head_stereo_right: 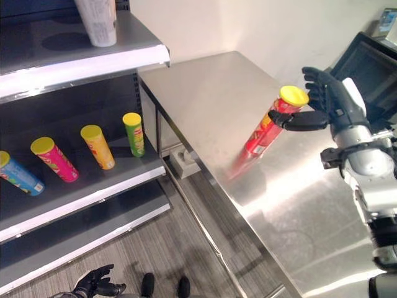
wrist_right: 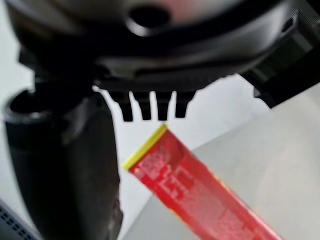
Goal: Put the goods on the table back onto the shelves and tidy them up.
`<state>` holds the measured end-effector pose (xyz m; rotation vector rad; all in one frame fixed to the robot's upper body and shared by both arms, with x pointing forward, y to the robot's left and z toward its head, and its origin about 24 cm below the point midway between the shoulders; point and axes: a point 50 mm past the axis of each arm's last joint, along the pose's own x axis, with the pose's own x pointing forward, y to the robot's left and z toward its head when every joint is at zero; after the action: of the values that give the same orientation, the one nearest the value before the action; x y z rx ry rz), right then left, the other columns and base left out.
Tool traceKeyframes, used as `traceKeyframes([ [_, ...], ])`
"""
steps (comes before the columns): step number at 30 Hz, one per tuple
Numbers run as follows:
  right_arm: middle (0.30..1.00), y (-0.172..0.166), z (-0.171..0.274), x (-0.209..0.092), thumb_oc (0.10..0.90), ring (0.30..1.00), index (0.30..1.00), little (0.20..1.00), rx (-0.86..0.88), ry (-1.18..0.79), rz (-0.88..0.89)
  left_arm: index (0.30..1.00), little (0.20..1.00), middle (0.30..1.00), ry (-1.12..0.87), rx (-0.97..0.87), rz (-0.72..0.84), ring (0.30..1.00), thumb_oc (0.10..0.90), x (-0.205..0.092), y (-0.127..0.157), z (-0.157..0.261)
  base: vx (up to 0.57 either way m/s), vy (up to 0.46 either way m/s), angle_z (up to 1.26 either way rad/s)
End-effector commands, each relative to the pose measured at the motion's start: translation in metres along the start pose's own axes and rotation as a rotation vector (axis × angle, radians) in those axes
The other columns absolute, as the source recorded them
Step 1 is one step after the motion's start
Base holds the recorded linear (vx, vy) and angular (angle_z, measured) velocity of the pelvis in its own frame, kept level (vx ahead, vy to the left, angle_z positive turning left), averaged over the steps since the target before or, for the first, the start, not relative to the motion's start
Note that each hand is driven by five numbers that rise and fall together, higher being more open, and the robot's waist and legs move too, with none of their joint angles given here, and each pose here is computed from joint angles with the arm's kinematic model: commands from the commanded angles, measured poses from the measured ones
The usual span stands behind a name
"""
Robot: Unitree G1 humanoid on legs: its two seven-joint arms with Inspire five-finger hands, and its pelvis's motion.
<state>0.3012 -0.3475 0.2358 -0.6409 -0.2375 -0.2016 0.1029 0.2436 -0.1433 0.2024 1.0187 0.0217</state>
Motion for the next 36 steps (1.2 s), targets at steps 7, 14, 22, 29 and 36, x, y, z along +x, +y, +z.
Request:
traceKeyframes([
  [7,0.900,-0.037,0.039,0.021,0.800,0.900,0.900,0.900,-0.009,-0.117,-0.142,0.900,0.900,0.900,0.020,0.100,0.029,0.900,0.800,-0.005,0.019,-0.009,0.00,-0.006,0.04],
  [14,0.900,-0.030,0.035,0.030,0.800,0.900,0.900,0.900,0.001,-0.081,-0.146,0.900,0.900,0.900,0.009,0.104,0.035,0.900,0.800,-0.004,0.020,-0.005,0.00,0.000,0.00],
  [22,0.900,-0.028,0.030,0.035,0.800,0.900,0.900,0.900,0.014,-0.051,-0.154,0.900,0.900,0.900,0.020,0.105,0.035,0.900,0.800,-0.005,0.019,-0.008,0.00,0.000,0.00],
  [29,0.900,-0.024,0.025,0.037,0.800,0.900,0.900,0.900,0.033,-0.024,-0.159,0.900,0.900,0.900,0.022,0.104,0.037,0.900,0.800,-0.004,0.019,-0.008,0.00,-0.004,0.02],
  [36,0.900,-0.021,0.020,0.039,0.800,0.900,0.900,0.900,0.033,0.001,-0.164,0.900,0.900,0.900,0.027,0.101,0.038,0.900,0.800,-0.004,0.018,-0.009,0.00,-0.002,0.01],
])
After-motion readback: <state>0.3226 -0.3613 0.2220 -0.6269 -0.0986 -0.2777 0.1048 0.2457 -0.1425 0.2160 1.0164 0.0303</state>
